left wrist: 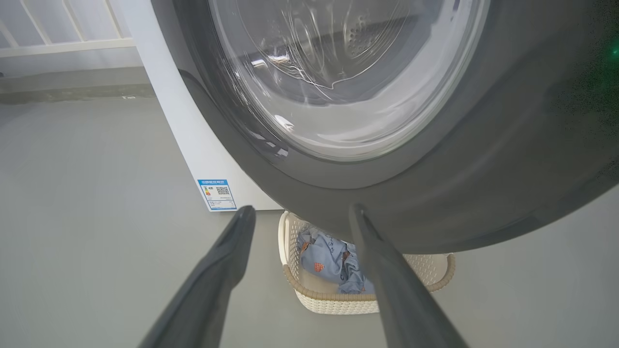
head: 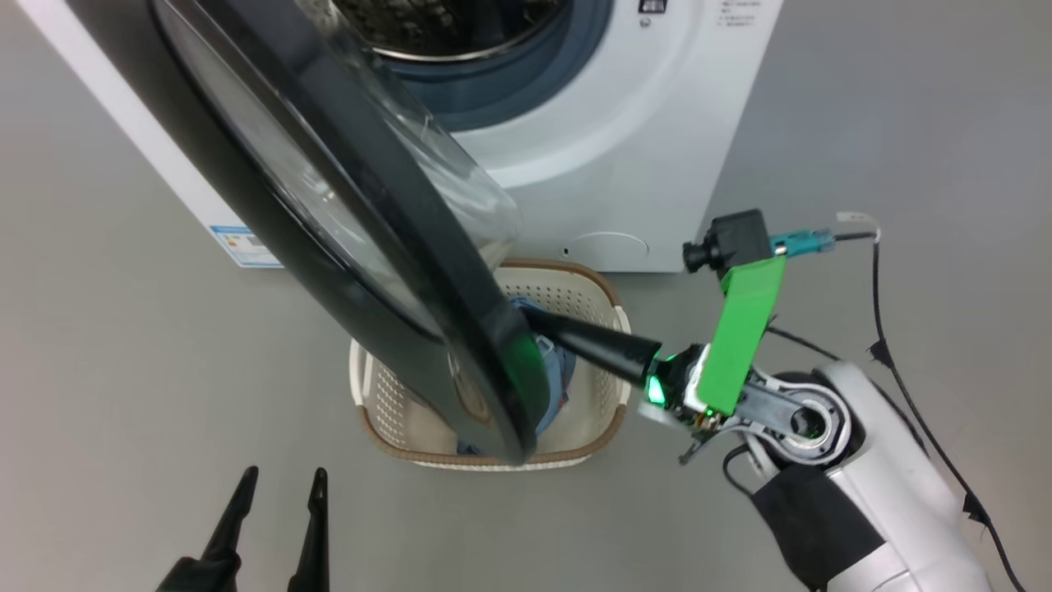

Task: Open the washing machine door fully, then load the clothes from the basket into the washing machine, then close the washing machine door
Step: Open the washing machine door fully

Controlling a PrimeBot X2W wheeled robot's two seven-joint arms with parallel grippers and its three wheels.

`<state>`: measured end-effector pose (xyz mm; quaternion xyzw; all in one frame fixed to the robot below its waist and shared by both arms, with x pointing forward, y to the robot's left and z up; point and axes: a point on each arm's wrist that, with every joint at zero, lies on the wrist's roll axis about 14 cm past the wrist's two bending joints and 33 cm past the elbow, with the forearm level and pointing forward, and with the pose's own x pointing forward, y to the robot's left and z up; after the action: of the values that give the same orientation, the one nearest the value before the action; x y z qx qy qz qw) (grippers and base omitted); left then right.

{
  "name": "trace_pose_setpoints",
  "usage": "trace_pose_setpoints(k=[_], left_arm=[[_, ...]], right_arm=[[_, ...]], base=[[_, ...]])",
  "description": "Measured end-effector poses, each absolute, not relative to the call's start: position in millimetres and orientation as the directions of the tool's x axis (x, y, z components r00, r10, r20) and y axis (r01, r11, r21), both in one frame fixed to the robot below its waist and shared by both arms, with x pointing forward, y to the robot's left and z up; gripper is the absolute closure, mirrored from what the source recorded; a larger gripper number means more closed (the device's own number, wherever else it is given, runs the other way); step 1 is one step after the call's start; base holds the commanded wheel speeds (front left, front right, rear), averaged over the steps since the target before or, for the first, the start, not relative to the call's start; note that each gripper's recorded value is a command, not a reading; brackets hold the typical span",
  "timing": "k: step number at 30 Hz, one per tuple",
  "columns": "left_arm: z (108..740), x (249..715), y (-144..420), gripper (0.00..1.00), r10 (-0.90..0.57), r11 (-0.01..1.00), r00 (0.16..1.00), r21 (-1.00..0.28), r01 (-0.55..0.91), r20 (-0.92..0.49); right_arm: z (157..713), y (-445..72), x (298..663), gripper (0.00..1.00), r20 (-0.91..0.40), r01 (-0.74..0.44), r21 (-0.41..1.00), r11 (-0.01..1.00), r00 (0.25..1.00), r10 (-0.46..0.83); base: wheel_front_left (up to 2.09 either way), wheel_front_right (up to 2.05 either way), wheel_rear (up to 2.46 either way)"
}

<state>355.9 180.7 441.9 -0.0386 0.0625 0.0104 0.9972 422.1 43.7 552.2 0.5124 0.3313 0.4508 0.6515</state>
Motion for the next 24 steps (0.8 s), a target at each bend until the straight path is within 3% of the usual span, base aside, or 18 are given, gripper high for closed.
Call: trace_pose_setpoints(k=[13,24], left_arm=[[460,332,197,0.0,0.087,0.99,0.993,-0.103,-0.095,-0.082],[475,313,216,0.0,0.169,0.98,0.985,-0.104,-0.172,-0.038]], right_arm=[[547,96,399,1.0,0.029,-0.229,0.973,0.039,0.287,0.958],[557,139,360,1.0,0.063,-0.219,0.975,-0.025,0.166,0.984]], base=[[0.0,0.0,0.0],[0.0,0.0,0.0]])
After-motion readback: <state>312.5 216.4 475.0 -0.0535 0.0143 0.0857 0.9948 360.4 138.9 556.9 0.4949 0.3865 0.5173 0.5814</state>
